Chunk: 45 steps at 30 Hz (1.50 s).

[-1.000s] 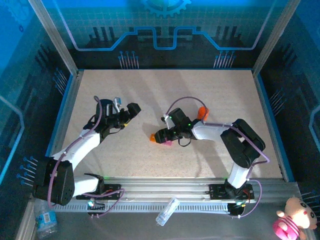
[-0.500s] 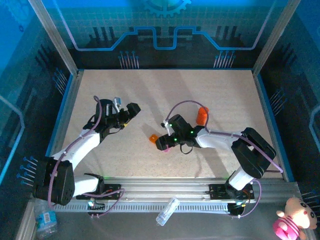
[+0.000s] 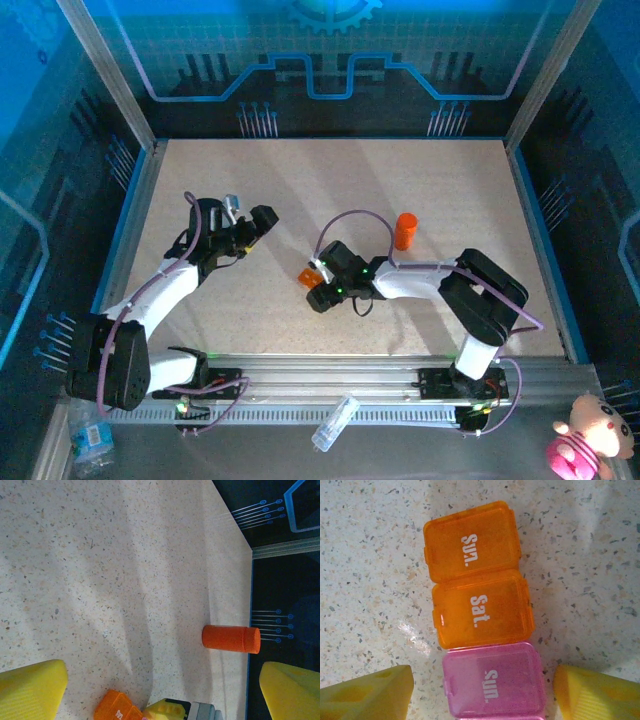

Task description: Sort the pills into containers

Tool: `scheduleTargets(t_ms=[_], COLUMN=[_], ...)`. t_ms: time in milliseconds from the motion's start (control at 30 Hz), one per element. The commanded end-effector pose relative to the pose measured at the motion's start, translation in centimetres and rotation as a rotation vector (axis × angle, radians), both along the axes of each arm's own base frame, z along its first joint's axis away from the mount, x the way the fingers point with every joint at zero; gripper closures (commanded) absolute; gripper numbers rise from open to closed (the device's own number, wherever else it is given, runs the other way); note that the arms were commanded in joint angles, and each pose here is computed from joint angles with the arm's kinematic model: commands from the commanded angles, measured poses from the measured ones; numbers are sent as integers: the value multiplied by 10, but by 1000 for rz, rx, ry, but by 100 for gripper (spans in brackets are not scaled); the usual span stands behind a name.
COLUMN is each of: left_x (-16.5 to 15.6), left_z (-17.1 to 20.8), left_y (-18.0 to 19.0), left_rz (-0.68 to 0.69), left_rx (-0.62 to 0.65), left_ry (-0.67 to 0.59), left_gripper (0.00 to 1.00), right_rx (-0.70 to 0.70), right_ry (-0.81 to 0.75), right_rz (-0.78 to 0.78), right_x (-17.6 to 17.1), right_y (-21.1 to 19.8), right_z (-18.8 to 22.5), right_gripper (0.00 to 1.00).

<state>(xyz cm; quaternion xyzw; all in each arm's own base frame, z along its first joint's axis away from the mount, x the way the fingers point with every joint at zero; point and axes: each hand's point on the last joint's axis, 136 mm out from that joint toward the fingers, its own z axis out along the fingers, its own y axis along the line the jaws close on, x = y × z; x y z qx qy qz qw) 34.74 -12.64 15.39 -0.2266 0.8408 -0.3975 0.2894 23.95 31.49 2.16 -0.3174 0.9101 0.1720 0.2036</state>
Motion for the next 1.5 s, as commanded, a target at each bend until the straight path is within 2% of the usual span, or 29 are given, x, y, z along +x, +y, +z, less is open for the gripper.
scheduleTargets(t_ms=[0, 100, 233, 400, 700, 900, 1467], left_x=[0, 1, -1, -5, -15, -22, -18], left_z=[6, 6, 7, 13, 32, 51, 53], left_y=[3, 3, 0, -5, -37, -83, -118], left_rz=[-6, -5, -15, -34, -89, -183, -222], left_rx=[8, -1, -14, -53, -273, -310, -347], left_ry=[-16, -14, -13, -15, -3, -24, -23], left_gripper=[1, 1, 1, 1, 1, 1, 1], right_rx=[-36, -50, -52, 30, 240, 288, 298], right_ry=[-21, -18, -12, -8, -40, -72, -94], right_rz=[16, 16, -1, -71, -175, -206, -217], right_x=[4, 4, 5, 13, 31, 38, 43], right_y=[3, 2, -3, -17, -33, -31, -19], right_z=[-7, -13, -18, -1, 66, 96, 105], right_gripper=[29, 37, 57, 63, 64, 64, 64])
